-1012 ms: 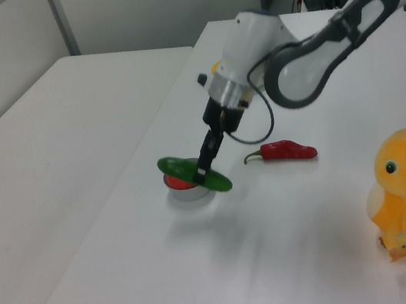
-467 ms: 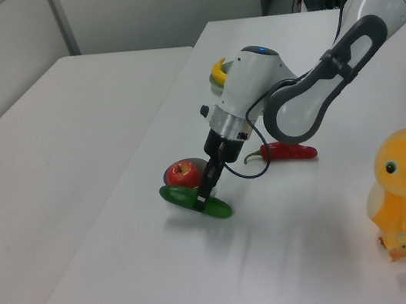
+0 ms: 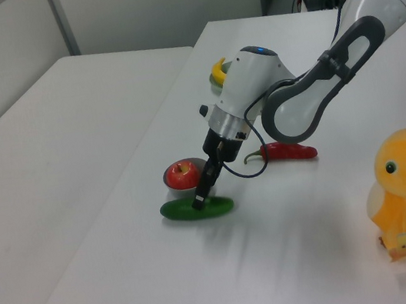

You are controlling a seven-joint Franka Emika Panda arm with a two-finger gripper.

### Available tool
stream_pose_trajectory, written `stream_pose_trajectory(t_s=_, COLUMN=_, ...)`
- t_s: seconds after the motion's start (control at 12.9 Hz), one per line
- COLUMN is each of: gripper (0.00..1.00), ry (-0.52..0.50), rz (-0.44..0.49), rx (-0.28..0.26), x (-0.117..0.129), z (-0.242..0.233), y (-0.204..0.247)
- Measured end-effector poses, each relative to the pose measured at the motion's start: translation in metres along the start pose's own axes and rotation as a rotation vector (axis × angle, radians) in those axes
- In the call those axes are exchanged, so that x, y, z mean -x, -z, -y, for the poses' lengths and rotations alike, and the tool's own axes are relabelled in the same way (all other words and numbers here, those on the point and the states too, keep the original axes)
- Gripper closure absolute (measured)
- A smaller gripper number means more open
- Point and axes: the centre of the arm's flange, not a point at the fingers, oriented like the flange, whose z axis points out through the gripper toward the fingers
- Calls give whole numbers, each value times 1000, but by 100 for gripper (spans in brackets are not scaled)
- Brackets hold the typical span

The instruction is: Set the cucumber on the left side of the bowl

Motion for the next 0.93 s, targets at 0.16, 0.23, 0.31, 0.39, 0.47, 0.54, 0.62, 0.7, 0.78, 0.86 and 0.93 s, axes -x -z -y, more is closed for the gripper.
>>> stream_pose_trajectory(t_s=0.16, gripper=30, ry=2, rz=-1, rx=2, x=-1, z=-1, y=0)
stream_pose_trajectory(t_s=0.23, gripper=29, ry=5, rz=-5, rx=3, x=-2, z=-1, y=1)
stream_pose_trajectory(t_s=0.31, gripper=22, ry=8, rz=-19, rx=1, x=-7, z=0, y=6)
stream_pose_trajectory(t_s=0.39, gripper=21, ry=12, rz=-33, rx=0, x=-13, z=3, y=14)
stream_pose_trajectory(t_s=0.47, gripper=11, ry=18, rz=-50, rx=-4, x=-19, z=7, y=25)
stream_pose_trajectory(t_s=0.54, gripper=1, ry=25, rz=-64, rx=-7, x=-25, z=13, y=39)
stream_pose_trajectory(t_s=0.62, gripper=0, ry=29, rz=-60, rx=-6, x=-31, z=17, y=53)
stream_pose_trajectory(t_s=0.7, gripper=0, ry=30, rz=-53, rx=-2, x=-37, z=18, y=68)
stream_pose_trajectory(t_s=0.78, gripper=0, ry=29, rz=-37, rx=6, x=-45, z=16, y=88)
stream_pose_trajectory(t_s=0.86, gripper=0, ry=26, rz=-11, rx=18, x=-53, z=13, y=110)
stream_pose_trajectory(t_s=0.93, gripper=0, ry=21, rz=36, rx=37, x=-60, z=9, y=141)
